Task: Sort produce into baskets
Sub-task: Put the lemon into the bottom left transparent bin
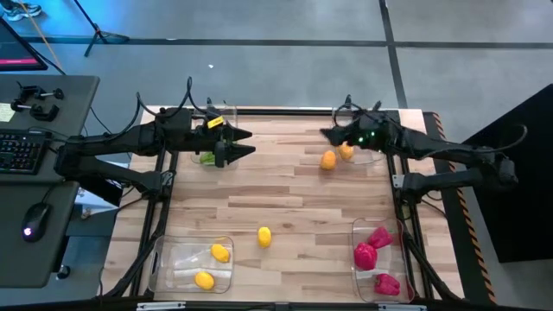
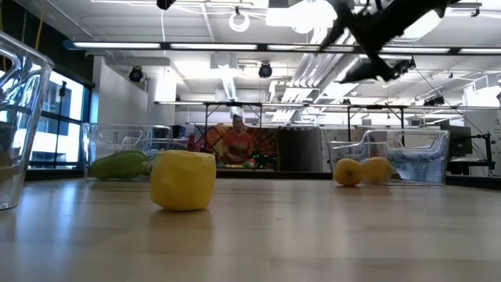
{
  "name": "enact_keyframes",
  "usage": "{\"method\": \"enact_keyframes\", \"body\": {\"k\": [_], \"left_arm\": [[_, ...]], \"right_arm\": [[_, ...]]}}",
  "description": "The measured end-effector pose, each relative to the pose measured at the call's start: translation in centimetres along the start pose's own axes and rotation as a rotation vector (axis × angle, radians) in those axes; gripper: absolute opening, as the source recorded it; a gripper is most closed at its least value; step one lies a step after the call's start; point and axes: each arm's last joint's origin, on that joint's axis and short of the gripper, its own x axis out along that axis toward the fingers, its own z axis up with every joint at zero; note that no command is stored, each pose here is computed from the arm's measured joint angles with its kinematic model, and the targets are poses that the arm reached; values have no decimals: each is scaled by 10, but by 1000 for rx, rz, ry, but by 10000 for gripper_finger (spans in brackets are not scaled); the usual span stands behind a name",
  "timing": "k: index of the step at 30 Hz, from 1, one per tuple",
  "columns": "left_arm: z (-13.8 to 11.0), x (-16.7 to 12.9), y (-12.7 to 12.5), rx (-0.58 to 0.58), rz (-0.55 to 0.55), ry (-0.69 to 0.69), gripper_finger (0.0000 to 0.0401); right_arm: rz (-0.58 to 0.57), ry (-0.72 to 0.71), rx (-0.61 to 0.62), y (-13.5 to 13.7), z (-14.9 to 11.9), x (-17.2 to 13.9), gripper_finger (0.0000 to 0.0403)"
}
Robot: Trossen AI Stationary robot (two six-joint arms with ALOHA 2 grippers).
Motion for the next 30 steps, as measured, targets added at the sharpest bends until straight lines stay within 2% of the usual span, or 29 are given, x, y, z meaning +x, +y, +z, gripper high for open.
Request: {"method": "enact_keyframes", "body": {"k": [2,5,10,13,16,21,25,30], "left_arm": [[0,0,0,-1,0,0,395],[0,0,0,-27,0,0,395],[1,0,1,-99,36,-27,395],[1,0,1,-142,42,-34,395],[0,0,2,-145,46,-26,395],[-4,0,3,-68,23,44,395],[-11,-1,4,13,-19,147,395],[-20,-3,9,75,22,254,395]], "right_arm": [[94,33,-9,15,-10,3,390],[153,126,-13,32,-36,12,390],[225,369,-37,57,-99,32,390],[244,501,-7,70,-140,38,390],[214,607,23,83,-173,40,390],[179,693,53,119,-213,47,390],[42,705,44,147,-232,60,390],[-156,697,14,178,-241,76,390]]}}
